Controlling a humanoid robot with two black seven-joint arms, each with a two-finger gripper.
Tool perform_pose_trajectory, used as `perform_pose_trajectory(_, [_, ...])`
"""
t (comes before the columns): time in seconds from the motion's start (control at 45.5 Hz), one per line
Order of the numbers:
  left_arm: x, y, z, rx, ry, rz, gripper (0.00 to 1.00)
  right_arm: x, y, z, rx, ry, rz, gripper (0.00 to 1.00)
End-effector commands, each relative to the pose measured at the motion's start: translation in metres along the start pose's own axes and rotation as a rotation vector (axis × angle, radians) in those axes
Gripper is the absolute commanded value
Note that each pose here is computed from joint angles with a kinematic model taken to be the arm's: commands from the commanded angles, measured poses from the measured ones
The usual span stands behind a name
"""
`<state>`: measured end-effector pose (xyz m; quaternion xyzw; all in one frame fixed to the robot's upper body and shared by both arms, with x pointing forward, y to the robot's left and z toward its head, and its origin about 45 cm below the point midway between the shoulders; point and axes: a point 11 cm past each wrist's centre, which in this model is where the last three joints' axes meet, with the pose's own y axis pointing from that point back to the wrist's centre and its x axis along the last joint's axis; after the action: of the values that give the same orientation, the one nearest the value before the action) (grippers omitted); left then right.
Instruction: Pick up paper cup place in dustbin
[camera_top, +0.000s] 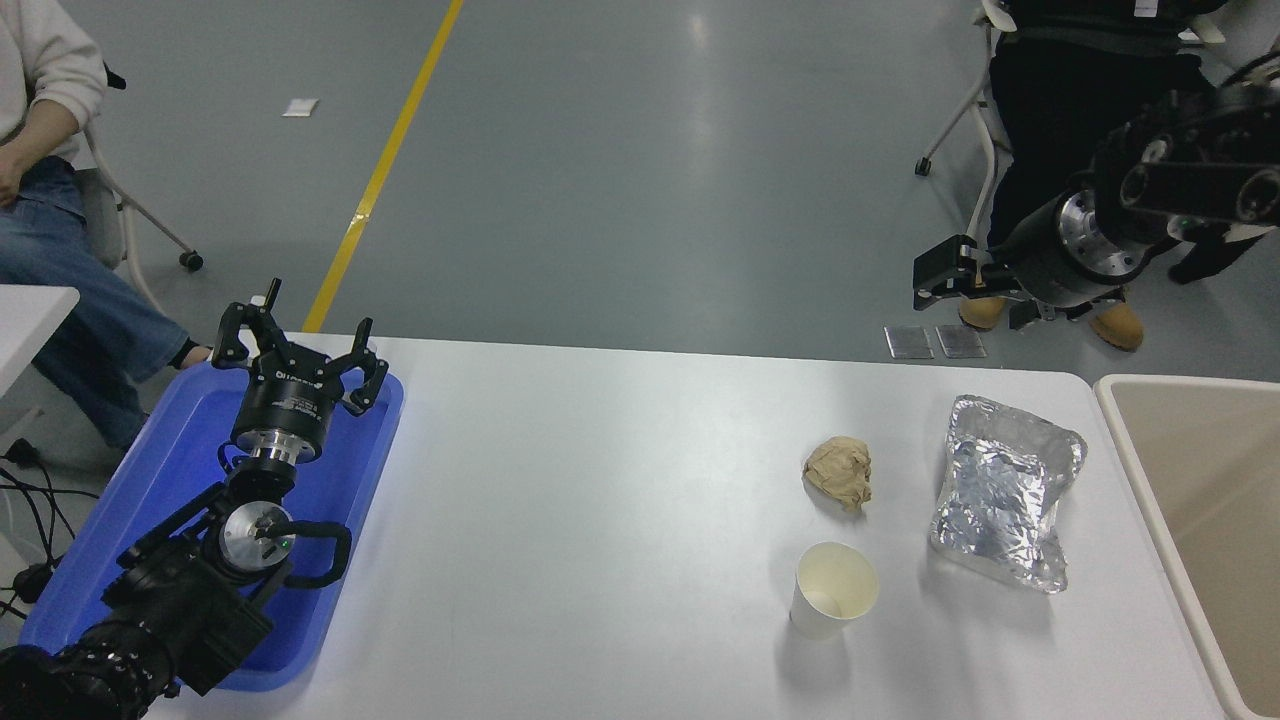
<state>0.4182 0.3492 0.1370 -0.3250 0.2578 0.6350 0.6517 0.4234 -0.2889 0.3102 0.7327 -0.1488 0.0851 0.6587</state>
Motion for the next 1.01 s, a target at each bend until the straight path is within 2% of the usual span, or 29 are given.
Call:
perform_pose_trajectory(0.0, [0.000, 0.000, 0.000, -0.001, 0.000, 0.000, 1.00, -0.037, -0.004, -0.023, -0.001, 0.059, -0.165, 1.00])
perform_pose_trajectory(0.44, [0.000, 0.000, 0.000, -0.001, 0.000, 0.000, 1.00, -0.072, -0.035, -0.043, 0.006, 0.150, -0.269, 1.00])
perform_pose_trajectory(0.989, [0.000, 0.000, 0.000, 0.000, 0.000, 0.001, 1.00, -0.127, -0.096, -0.023, -0.013, 0.186, -0.364, 0.99])
